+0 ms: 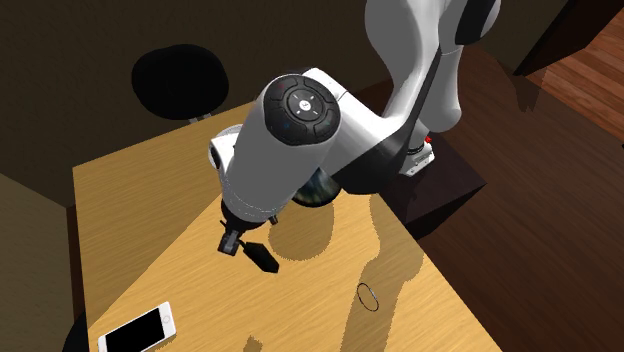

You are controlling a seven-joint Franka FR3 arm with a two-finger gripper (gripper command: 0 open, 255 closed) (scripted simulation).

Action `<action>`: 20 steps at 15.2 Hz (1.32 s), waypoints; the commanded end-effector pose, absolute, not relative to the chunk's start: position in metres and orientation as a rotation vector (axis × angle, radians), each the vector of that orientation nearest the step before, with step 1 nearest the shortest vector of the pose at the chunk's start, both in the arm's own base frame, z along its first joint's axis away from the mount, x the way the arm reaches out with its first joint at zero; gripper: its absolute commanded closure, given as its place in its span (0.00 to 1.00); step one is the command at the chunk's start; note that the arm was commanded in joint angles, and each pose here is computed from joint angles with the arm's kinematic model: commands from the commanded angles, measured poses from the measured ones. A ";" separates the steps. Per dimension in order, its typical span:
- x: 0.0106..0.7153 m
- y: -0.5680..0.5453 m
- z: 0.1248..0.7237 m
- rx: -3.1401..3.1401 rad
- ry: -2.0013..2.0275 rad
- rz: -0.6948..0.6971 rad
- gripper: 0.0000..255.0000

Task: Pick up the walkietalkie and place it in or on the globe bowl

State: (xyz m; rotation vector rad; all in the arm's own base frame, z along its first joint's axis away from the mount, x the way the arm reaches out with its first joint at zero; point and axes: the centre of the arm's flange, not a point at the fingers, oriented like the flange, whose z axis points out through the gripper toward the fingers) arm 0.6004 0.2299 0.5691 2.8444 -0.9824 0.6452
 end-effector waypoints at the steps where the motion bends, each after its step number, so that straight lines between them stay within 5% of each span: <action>1: 0.599 0.230 0.581 2.844 -0.982 0.645 1.00; 20: 0.450 0.101 0.607 2.844 -0.982 0.645 1.00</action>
